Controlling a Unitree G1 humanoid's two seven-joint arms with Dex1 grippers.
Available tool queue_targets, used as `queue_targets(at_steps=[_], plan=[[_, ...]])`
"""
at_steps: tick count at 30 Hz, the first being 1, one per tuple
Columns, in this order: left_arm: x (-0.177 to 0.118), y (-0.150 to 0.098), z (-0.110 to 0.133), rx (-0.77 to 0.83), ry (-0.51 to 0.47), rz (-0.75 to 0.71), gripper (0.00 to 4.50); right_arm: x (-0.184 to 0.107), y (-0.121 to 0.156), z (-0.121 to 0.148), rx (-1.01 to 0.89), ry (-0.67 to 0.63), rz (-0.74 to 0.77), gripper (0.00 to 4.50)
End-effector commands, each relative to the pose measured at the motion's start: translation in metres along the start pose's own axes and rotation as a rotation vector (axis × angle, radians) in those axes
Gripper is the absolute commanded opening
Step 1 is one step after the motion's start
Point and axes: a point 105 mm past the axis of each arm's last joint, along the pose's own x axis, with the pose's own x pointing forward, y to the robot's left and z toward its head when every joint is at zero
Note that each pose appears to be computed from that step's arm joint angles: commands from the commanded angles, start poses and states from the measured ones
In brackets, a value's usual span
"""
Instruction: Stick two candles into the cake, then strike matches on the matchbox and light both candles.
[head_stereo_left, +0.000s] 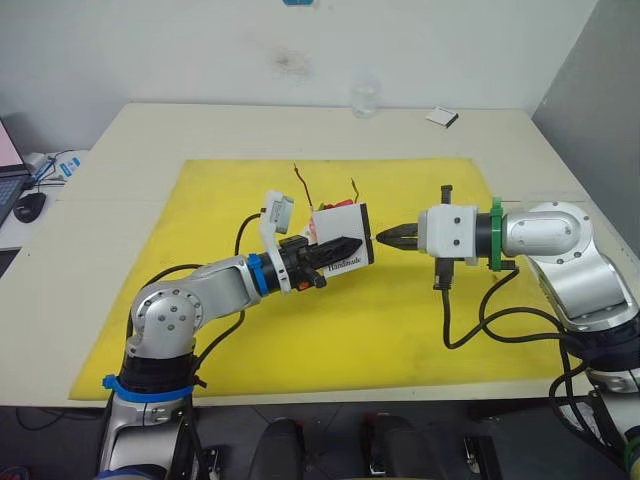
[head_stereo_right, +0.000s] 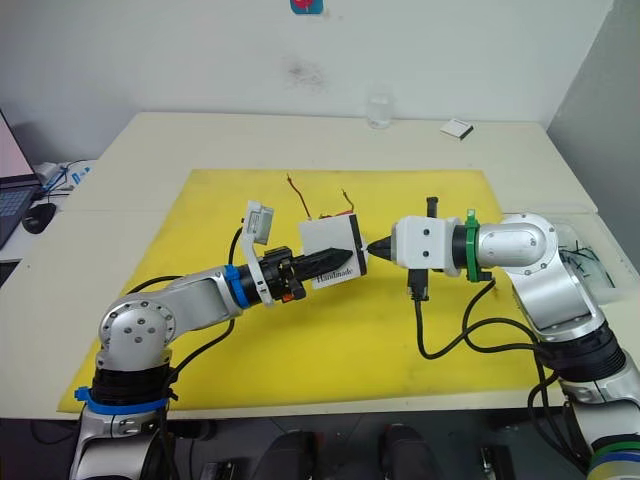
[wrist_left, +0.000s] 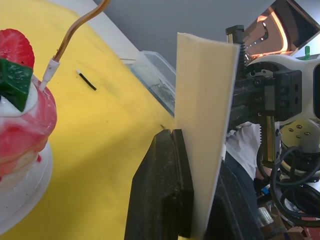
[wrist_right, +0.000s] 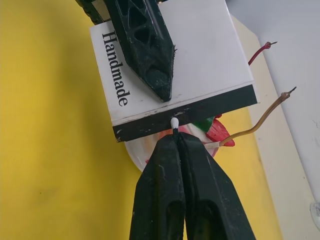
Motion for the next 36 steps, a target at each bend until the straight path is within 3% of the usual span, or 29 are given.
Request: queue_targets(at_steps=[1,13,14,16,18,20,23,32,36], plan=[[0.001,-0.010,0.007,0.028,-0.017,-0.038,0.00,0.000,-0.007,0.010,-0.050,-0.020,-0.012,0.02],[0.002,-0.015,0.011,0.023,-0.031,-0.069,0.00,0.009,0.002,0.008,-0.068,-0.019,0.053,0.02],[0.003,-0.017,0.015,0.033,-0.046,-0.085,0.00,0.012,0.012,0.006,-0.064,-0.017,0.101,0.02],[0.003,-0.025,0.045,-0.028,-0.157,-0.142,0.00,0.008,0.063,-0.015,-0.015,0.066,0.358,0.02],[-0.003,-0.030,0.065,-0.011,-0.183,-0.172,0.00,-0.028,0.103,-0.040,0.035,0.192,0.602,0.02],[-0.015,-0.025,0.067,-0.011,-0.153,-0.138,0.00,-0.058,0.086,-0.038,0.118,0.228,0.591,0.02],[-0.035,-0.022,0.041,-0.029,-0.074,-0.094,0.00,-0.068,0.045,-0.011,0.220,0.158,0.430,0.02],[-0.053,-0.020,-0.024,-0.109,0.023,-0.002,0.00,-0.025,-0.028,0.044,0.342,-0.137,-0.003,0.02],[-0.057,-0.014,-0.031,-0.111,0.003,0.041,0.00,-0.010,-0.036,0.053,0.361,-0.195,-0.058,0.02]])
